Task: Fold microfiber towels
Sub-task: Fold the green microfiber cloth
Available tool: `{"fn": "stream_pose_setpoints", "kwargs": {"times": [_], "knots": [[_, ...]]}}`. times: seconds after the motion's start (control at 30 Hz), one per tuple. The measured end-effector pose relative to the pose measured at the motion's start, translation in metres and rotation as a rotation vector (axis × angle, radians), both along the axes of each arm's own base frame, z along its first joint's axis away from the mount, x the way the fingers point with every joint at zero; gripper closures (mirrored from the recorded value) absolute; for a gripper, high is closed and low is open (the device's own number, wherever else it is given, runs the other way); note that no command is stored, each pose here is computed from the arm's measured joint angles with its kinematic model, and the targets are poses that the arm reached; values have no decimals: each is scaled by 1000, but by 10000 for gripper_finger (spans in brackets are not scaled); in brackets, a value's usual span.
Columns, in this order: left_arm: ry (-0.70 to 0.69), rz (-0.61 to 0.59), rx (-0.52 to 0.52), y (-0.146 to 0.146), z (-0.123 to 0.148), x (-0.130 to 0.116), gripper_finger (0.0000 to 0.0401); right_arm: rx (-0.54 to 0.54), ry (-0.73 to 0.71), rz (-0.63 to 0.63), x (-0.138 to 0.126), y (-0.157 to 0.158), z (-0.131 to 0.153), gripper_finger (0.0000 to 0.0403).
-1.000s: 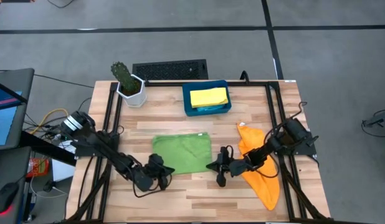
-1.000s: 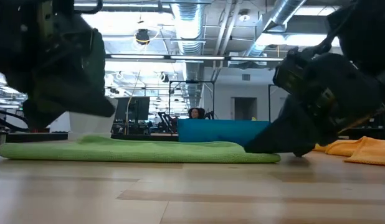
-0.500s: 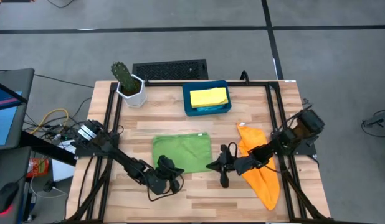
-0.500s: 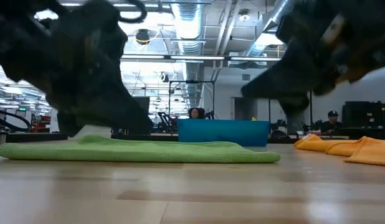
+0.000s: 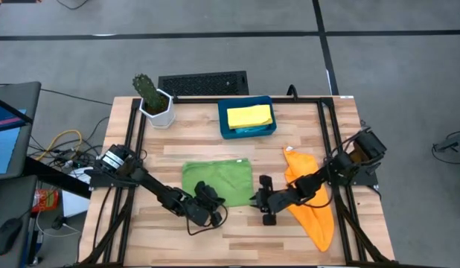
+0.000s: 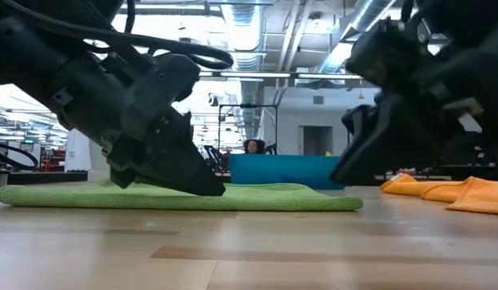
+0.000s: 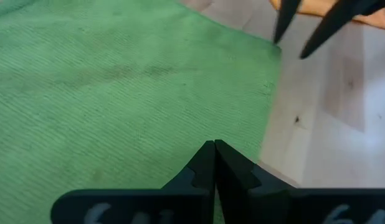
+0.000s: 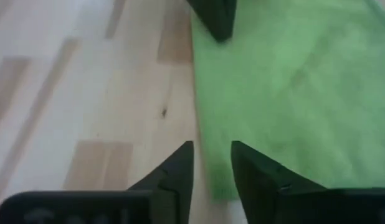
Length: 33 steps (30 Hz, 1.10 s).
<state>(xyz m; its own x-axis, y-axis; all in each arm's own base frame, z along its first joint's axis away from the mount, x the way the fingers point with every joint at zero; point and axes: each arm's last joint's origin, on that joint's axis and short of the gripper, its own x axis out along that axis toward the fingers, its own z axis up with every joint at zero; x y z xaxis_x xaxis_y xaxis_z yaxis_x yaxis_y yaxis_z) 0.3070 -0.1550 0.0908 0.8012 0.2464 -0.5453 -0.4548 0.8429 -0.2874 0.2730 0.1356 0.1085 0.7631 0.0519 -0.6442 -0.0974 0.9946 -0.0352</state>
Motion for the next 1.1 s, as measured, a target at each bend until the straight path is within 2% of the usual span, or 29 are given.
{"fn": "stream_pose_setpoints", "kwargs": {"times": [0.13, 0.3, 0.4, 0.63, 0.73, 0.83, 0.93, 1.1], "knots": [[14, -17, -12, 0, -1, 0, 401, -3, 60, -20, -1, -2, -14, 251], [21, -27, -20, 0, -1, 0, 401, -25, 81, -30, -1, -1, -22, 248], [26, -35, -26, 0, -1, 0, 401, -11, 84, -41, -1, -2, -20, 268], [30, -38, -27, 0, -1, 0, 401, -2, 80, -34, -3, -4, -10, 358], [24, -65, -60, -1, 6, -1, 401, 7, 66, -29, -4, -4, -5, 387], [-14, -82, -90, -1, 22, -1, 401, 13, 53, -29, -4, -4, 0, 391], [-65, -73, -94, -3, 35, -2, 401, 23, 34, -31, -3, -5, 5, 375], [-36, -86, -64, -5, 27, -3, 401, -7, 5, 24, 5, -2, 15, 370]]}}
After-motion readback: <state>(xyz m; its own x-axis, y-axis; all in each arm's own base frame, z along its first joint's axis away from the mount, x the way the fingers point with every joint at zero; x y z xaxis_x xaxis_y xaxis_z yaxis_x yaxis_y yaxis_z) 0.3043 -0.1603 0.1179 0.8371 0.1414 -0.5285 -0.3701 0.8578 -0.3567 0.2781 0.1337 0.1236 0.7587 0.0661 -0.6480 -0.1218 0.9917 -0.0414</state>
